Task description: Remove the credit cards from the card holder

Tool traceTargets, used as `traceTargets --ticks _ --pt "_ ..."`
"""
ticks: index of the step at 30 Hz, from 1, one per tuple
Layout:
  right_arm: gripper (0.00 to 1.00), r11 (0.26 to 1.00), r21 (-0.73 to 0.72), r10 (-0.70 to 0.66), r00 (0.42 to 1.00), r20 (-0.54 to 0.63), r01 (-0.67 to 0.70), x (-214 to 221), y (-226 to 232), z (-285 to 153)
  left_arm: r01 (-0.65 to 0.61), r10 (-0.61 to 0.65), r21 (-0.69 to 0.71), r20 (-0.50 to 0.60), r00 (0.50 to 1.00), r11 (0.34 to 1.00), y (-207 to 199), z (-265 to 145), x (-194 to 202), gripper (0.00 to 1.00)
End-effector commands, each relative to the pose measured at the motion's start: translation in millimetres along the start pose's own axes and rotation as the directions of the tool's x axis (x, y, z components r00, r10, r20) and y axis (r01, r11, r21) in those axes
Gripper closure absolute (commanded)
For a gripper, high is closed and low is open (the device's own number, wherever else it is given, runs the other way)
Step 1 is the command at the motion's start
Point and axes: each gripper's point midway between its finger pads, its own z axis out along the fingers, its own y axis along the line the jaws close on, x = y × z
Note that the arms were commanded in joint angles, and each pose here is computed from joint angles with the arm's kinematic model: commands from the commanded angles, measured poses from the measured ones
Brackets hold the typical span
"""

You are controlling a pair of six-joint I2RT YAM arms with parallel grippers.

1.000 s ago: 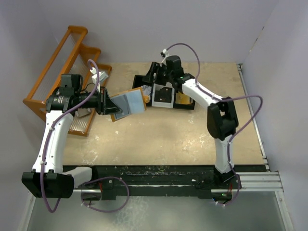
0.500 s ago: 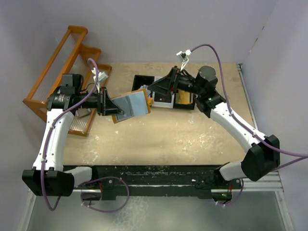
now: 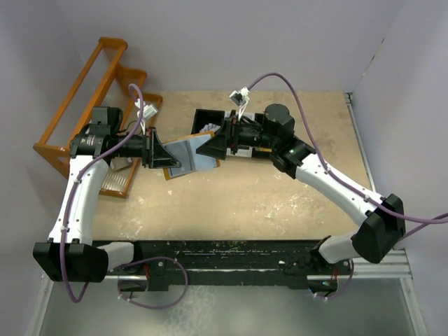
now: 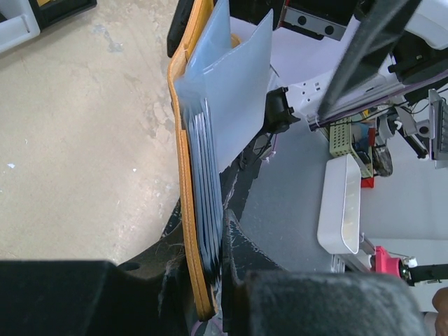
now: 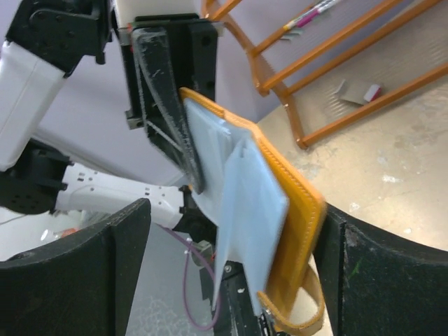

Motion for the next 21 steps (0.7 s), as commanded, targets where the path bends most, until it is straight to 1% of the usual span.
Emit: traceTargets --ticks 1,5,11,12,15,17,19,20,21 --pt "0.14 0.997 0.046 -0.067 0.997 0.026 0.066 -4 -3 3 -0.073 0.071 0.061 0.032 0.997 0.995 -18 -3 -15 0.95" --pt "0.3 0.997 0.062 -0.039 0.999 -0.008 0.039 10 -9 14 -0.065 0.064 0.06 0.031 0.998 0.996 -18 -3 -14 0.95" --pt "0.37 0.996 0.08 -0.037 0.999 -0.026 0.039 19 -16 19 -0.074 0.072 0.058 0.033 0.997 0.996 -20 -4 -15 0.95" --pt "0.39 0.995 0.091 -0.039 0.999 -0.03 0.041 20 -19 19 -0.071 0.069 0.062 0.033 0.997 0.996 -21 -4 -16 0.95" --pt "0.44 0.995 0.084 -0.044 0.997 -0.071 0.05 23 -15 15 -0.074 0.072 0.07 0.032 0.997 0.995 -23 -4 -15 0.95" --pt "0.5 0.992 0.086 -0.086 0.993 -0.079 0.093 15 -12 10 -0.073 0.071 0.076 0.03 0.997 0.994 -24 -4 -14 0.95" --pt "0.6 0.991 0.06 -0.115 0.989 -0.095 0.121 8 -7 4 -0.074 0.072 0.081 0.028 0.997 0.994 -25 -4 -13 0.95" --pt "0.66 0.992 0.018 -0.123 0.986 -0.112 0.126 7 -1 1 -0.076 0.074 0.086 0.028 0.997 0.993 -25 -4 -13 0.95" --pt "0.69 0.992 -0.035 -0.125 0.983 -0.133 0.122 7 4 -3 -0.075 0.073 0.089 0.026 0.997 0.993 -26 -4 -12 0.95"
